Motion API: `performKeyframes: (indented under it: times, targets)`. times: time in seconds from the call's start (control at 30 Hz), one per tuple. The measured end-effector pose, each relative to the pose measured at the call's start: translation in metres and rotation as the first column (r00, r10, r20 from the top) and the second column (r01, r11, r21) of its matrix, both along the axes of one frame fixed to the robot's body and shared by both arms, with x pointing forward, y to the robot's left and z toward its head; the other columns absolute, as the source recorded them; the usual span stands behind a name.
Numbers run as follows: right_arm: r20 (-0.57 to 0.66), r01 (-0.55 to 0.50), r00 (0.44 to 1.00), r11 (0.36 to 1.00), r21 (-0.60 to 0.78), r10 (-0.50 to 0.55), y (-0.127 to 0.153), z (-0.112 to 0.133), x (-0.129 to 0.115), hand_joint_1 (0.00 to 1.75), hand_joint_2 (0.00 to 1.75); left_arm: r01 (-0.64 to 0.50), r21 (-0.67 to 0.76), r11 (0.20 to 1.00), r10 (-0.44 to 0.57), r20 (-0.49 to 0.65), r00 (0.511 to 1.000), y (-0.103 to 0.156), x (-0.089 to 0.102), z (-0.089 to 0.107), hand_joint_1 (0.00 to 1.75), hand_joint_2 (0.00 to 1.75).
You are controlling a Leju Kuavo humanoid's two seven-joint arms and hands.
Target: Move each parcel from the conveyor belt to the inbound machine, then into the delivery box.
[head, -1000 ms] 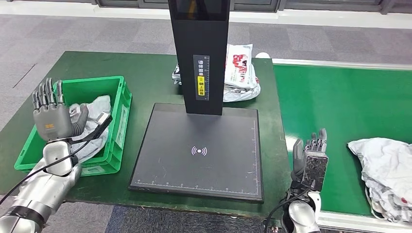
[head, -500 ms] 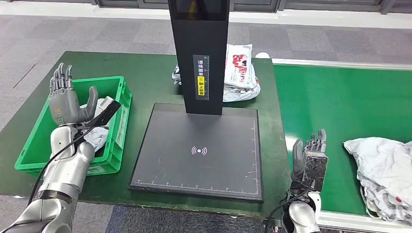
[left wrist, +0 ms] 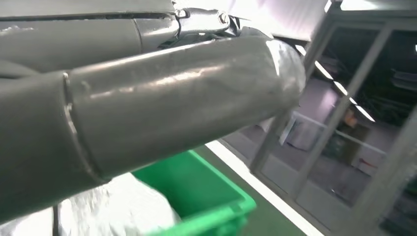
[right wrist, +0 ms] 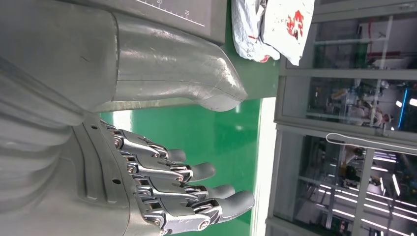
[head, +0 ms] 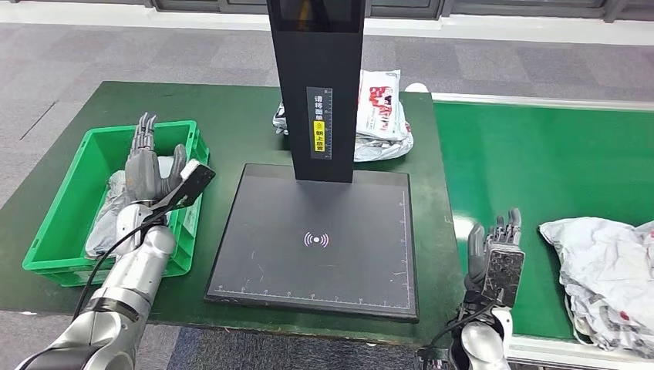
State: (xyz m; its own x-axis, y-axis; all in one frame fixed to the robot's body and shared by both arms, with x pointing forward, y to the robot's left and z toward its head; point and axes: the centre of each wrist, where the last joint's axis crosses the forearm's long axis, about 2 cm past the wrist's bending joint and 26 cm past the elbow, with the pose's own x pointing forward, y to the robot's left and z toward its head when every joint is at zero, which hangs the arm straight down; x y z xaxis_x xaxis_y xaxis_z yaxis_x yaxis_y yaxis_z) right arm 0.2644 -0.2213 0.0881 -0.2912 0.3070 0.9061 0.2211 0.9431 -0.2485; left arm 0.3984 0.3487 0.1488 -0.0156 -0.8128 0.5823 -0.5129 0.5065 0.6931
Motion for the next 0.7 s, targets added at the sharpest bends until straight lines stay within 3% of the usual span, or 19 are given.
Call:
performKeyframes:
  times: [0.13, 0.27, 0.37, 0.47, 0.6, 0.7]
  targets:
    - [0.004, 0.014, 1.000, 1.000, 0.001, -0.014, -0.003, 0.000, 0.001, 0.00, 1.75, 0.229, -0.183, 0.956, -0.226, 0.039, 0.973, -0.036, -0.008, -0.011, 0.00, 1.75]
    - [0.011, 0.047, 0.999, 0.999, -0.015, -0.047, -0.010, 0.002, 0.007, 0.00, 1.75, 0.441, -0.349, 0.827, -0.438, 0.092, 0.894, -0.100, -0.019, -0.022, 0.00, 0.00]
    - [0.000, 0.069, 0.998, 0.997, -0.043, -0.069, -0.016, 0.001, 0.014, 0.00, 1.75, 0.528, -0.427, 0.734, -0.530, 0.126, 0.838, -0.141, -0.024, -0.023, 0.00, 0.00]
    - [-0.010, 0.077, 0.997, 0.995, -0.055, -0.078, -0.020, -0.001, 0.017, 0.00, 1.75, 0.569, -0.446, 0.691, -0.576, 0.135, 0.806, -0.164, -0.028, -0.024, 0.00, 0.00]
    - [-0.026, 0.085, 0.996, 0.994, -0.065, -0.087, -0.024, -0.004, 0.020, 0.00, 1.75, 0.588, -0.461, 0.665, -0.605, 0.129, 0.785, -0.175, -0.030, -0.026, 0.00, 1.75]
    - [-0.047, 0.116, 0.992, 0.990, -0.084, -0.121, -0.030, -0.007, 0.024, 0.00, 1.75, 0.590, -0.484, 0.646, -0.618, 0.123, 0.777, -0.186, -0.033, -0.028, 0.00, 1.75]
